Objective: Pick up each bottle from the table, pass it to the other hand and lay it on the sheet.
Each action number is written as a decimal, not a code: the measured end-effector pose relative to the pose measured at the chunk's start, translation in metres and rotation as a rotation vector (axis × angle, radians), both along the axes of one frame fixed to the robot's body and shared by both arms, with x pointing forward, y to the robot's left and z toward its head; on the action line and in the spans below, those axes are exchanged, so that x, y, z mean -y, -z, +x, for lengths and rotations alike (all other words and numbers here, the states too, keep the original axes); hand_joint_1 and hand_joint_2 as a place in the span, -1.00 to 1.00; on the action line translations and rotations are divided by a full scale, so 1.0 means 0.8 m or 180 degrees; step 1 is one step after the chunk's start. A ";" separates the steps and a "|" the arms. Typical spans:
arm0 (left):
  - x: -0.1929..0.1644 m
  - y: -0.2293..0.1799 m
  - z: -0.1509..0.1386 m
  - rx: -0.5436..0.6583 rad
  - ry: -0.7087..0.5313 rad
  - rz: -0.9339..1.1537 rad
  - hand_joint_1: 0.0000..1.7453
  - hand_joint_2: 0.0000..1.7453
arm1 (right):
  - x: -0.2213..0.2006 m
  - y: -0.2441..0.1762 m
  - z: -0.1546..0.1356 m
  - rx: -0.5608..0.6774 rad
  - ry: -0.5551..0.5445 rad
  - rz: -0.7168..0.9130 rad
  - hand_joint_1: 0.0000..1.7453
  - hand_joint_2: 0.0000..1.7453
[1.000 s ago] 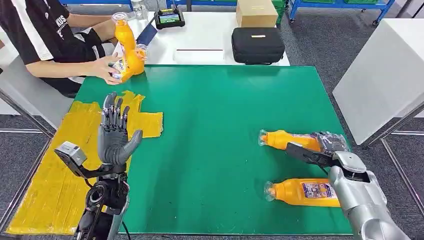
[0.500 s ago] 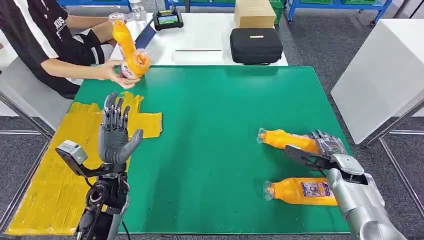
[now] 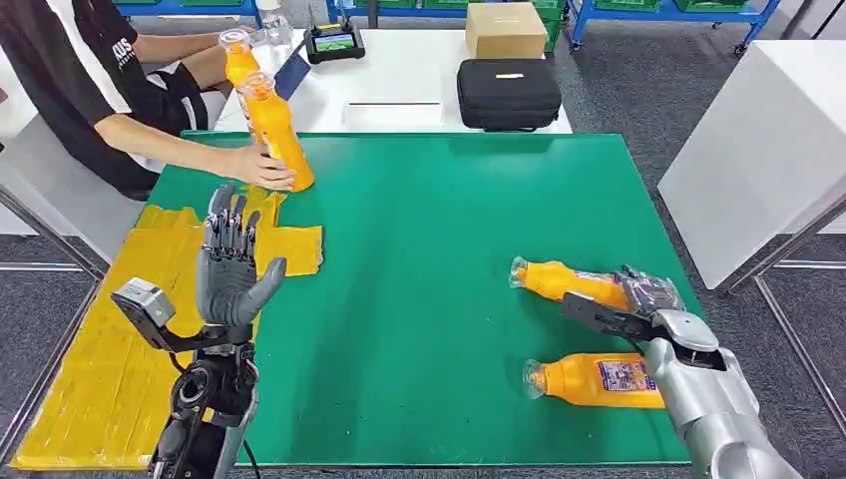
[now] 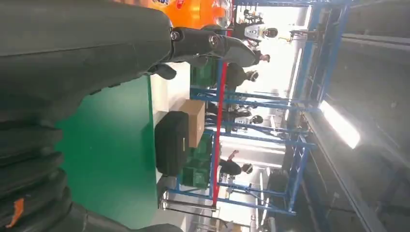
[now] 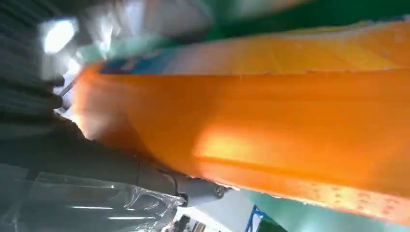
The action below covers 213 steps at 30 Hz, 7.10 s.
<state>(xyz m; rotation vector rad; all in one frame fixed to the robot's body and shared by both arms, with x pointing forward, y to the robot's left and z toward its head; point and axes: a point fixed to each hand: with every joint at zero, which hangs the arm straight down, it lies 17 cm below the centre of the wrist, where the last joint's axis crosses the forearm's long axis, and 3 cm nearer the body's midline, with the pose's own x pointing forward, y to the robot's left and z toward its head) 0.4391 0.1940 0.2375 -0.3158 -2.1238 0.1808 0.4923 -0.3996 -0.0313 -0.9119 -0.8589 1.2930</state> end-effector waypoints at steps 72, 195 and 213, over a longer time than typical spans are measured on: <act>0.184 -0.012 -0.052 -0.0051 0.1148 0.0561 -1.00 1.00 | -0.471 -0.222 -0.079 0.1324 -0.1167 0.4240 1.00 1.00; -0.009 0.254 0.116 -0.0735 -0.0500 0.6690 -1.00 -1.00 | -0.355 -0.295 -0.126 0.2424 -0.0766 0.4187 -1.00 1.00; -0.043 0.135 0.133 -0.0914 -0.2141 0.5546 -1.00 -1.00 | -0.355 -0.284 -0.140 0.2350 -0.0734 0.4088 -1.00 1.00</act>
